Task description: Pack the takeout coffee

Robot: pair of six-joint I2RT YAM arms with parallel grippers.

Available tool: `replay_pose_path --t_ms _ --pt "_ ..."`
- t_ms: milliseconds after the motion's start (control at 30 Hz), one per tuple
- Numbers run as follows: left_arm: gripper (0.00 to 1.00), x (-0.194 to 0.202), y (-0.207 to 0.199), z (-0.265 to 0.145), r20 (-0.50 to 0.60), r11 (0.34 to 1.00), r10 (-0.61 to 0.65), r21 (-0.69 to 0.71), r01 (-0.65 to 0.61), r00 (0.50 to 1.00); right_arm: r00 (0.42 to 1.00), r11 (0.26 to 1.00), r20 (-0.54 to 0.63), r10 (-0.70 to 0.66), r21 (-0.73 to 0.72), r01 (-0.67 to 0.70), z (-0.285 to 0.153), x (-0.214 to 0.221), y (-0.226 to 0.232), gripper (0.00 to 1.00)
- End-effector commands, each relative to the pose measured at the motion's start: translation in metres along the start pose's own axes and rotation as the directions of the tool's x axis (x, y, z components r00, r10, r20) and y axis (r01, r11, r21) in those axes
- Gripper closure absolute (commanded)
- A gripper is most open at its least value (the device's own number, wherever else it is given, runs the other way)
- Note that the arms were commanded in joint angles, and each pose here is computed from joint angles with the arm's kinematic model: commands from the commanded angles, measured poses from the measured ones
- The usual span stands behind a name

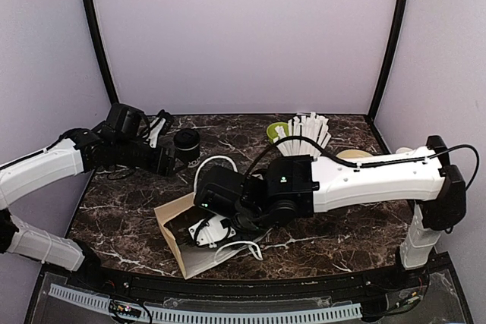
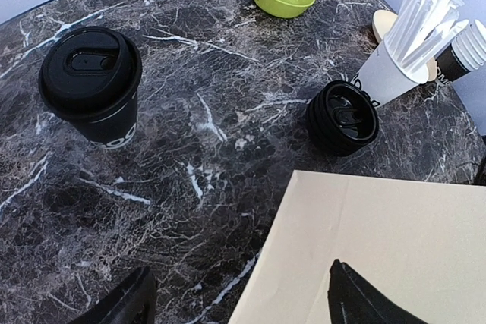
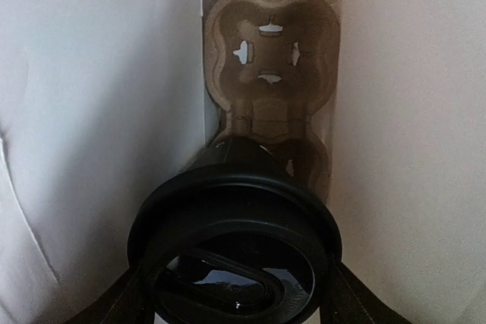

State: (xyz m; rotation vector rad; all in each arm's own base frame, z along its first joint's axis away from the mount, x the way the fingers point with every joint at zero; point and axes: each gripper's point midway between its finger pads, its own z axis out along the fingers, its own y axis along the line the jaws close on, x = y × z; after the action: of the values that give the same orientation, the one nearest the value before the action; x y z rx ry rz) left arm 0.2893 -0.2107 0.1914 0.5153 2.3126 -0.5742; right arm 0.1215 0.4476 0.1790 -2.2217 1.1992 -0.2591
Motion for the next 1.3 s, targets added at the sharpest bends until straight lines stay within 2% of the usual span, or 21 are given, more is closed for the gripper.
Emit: replay_pose_path --t_ms 0,667,1267 --pt "0.20 -0.009 -0.002 0.003 0.033 0.999 0.026 0.025 -0.026 0.999 1.000 0.998 0.000 0.022 0.054 -0.022 -0.006 0.006 -0.016 0.50" --pt "0.23 0.005 0.000 0.029 -0.036 0.995 0.018 0.097 -0.014 0.999 0.999 0.985 -0.037 0.034 0.170 -0.028 0.012 0.016 -0.050 0.51" --pt "0.24 0.013 -0.007 0.029 -0.031 0.989 0.037 0.145 -0.032 0.999 0.998 0.990 -0.048 0.042 0.139 -0.035 0.029 0.019 -0.034 0.51"
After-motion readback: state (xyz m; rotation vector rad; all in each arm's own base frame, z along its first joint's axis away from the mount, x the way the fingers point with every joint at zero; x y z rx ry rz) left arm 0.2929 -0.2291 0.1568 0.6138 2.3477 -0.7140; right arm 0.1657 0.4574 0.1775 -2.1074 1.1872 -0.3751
